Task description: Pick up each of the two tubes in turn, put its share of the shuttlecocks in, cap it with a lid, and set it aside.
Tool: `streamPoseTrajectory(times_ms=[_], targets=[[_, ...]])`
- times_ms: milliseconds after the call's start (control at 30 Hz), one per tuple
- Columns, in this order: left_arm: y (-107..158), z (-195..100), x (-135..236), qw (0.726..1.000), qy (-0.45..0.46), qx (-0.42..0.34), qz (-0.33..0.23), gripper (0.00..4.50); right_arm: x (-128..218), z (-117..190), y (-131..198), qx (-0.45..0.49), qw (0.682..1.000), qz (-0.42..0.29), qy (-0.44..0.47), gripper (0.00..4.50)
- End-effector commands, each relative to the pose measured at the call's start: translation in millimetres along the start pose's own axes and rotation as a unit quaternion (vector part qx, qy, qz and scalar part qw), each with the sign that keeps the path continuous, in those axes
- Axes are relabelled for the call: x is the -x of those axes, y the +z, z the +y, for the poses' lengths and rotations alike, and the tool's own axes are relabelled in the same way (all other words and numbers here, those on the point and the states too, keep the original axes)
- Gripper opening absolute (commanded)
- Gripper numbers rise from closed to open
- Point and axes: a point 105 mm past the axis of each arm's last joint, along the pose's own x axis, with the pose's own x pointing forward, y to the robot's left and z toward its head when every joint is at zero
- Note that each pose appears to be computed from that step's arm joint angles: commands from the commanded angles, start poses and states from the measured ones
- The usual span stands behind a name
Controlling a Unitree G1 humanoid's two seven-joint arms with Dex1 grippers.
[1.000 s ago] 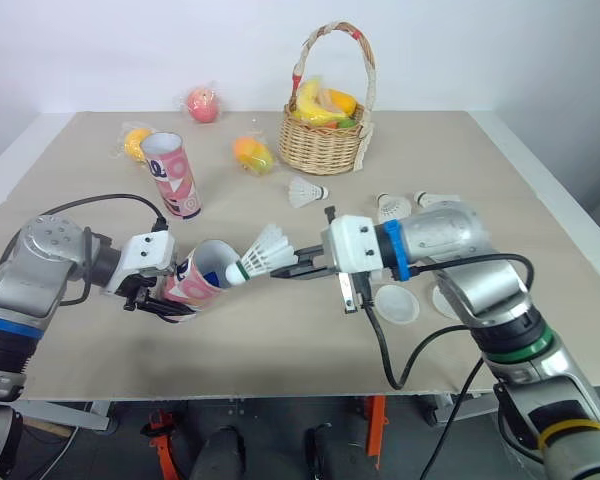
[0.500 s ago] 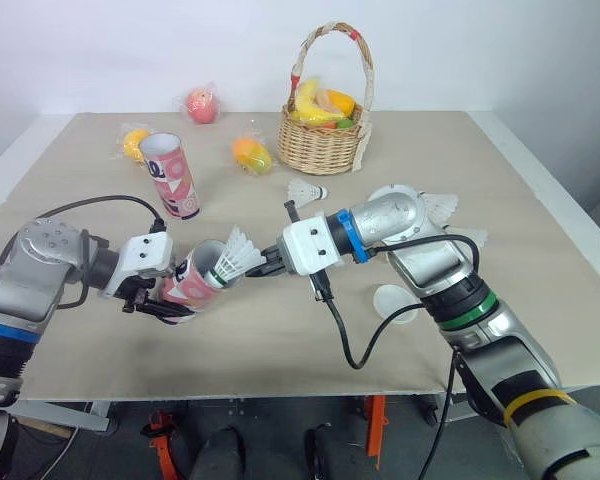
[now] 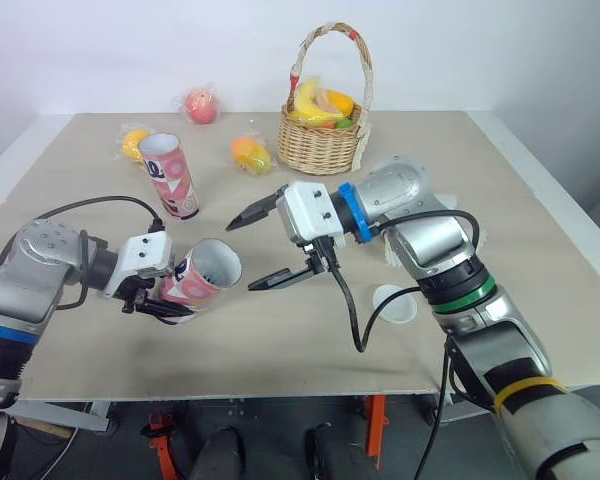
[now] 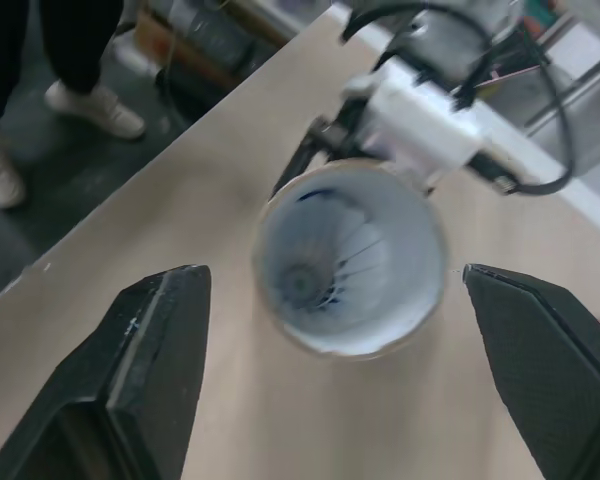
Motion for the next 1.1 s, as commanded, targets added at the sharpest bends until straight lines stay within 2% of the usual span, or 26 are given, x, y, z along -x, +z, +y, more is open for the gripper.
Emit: streamPoseTrajectory(times_ms=[33, 167, 233, 267, 300, 367, 400, 633, 800, 933, 1100], targets=[[-2, -8, -11, 1.0, -0.027, 0.008, -0.002, 2.68, 15, -8, 21, -0.002, 0.999, -0.041, -0.019, 4.43], [-2, -8, -12, 1.0, -0.027, 0.007, -0.003, 2.68, 35, -37, 9, -0.088, 0.986, -0.065, -0.128, 4.43], [-1, -9, -13, 1.0, -0.027, 0.007, -0.005, 2.68, 42, -61, -26, -0.178, 0.954, -0.034, -0.239, 4.43], [-1, -10, -13, 1.0, -0.026, 0.008, -0.005, 2.68, 46, -67, -45, -0.215, 0.935, -0.012, -0.283, 3.93], [-1, -10, -13, 1.0, -0.025, 0.009, -0.005, 2.68, 48, -69, -61, -0.247, 0.917, 0.004, -0.314, 3.65], [-2, -11, -12, 1.0, -0.023, 0.011, -0.004, 2.68, 50, -68, -83, -0.287, 0.889, 0.024, -0.355, 2.67], [-2, -12, -12, 1.0, -0.022, 0.012, -0.004, 2.68, 49, -67, -90, -0.301, 0.879, 0.028, -0.369, 2.47], [-3, -14, -8, 1.0, -0.015, 0.019, -0.001, 2.68, 36, -59, -108, -0.338, 0.859, 0.025, -0.384, 2.47], [-3, -15, -8, 1.0, -0.015, 0.019, -0.002, 2.68, 15, -58, -127, -0.334, 0.851, 0.064, -0.4, 2.47], [-2, -15, -8, 1.0, -0.014, 0.019, -0.004, 2.68, 13, -64, -153, -0.343, 0.814, 0.125, -0.451, 2.47], [-2, -15, -9, 1.0, -0.014, 0.02, -0.006, 2.68, 6, -75, -160, -0.342, 0.786, 0.144, -0.494, 2.47]])
